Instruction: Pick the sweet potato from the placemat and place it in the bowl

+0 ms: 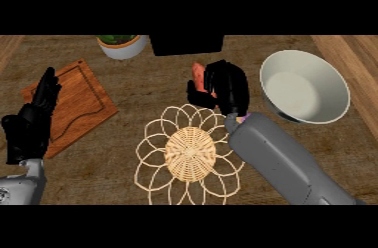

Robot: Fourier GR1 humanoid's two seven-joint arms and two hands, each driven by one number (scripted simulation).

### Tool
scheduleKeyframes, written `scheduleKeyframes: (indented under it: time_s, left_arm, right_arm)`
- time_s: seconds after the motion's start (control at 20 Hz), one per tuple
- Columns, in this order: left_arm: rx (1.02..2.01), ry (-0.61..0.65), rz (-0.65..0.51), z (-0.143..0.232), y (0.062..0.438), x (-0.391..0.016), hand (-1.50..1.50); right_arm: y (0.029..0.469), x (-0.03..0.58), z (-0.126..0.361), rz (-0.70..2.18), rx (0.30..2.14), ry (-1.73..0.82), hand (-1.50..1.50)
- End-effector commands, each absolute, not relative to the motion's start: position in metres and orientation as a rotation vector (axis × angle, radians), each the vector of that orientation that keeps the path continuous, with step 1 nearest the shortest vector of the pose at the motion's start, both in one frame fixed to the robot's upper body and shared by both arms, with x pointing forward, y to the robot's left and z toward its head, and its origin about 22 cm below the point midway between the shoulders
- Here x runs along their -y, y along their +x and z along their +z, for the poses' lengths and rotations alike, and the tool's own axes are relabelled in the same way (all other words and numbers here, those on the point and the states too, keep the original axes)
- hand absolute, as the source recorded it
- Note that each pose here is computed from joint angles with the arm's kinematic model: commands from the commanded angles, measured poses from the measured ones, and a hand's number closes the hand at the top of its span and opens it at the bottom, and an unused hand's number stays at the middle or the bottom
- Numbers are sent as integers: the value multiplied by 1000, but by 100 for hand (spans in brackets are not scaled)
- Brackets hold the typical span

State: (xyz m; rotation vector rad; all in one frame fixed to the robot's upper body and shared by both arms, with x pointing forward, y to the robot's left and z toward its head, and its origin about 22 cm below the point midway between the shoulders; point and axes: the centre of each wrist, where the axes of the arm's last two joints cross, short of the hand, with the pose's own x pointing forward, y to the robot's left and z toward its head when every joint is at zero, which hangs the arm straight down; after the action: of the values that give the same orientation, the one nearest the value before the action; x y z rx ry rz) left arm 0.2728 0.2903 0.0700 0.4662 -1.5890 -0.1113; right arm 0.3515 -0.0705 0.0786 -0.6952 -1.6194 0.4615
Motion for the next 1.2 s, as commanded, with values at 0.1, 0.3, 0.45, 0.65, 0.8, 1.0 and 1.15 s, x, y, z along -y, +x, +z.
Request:
scheduleKeyframes:
  time_s: [0.1,0.3,0.45,0.65,0.8,1.0,1.15]
  left_arm:
    - [1629,420,-128,92,291,-278,0]
    - [1631,411,-157,68,270,-276,0]
    - [1637,392,-158,88,286,-266,0]
    - [1652,380,-179,78,284,-259,0]
    - [1651,370,-163,84,285,-247,0]
    - [1651,354,-178,86,294,-251,0]
    - [1675,354,-158,96,294,-242,0]
  right_arm:
    - [340,144,119,300,1648,-856,150]
    - [323,210,117,203,1647,-904,150]
    - [337,259,105,252,1605,-1079,150]
    - [353,280,97,291,1545,-1197,150]
    - [357,325,81,300,1458,-1312,150]
    - [369,346,56,319,1446,-1367,150]
    - [373,361,37,328,1375,-1362,150]
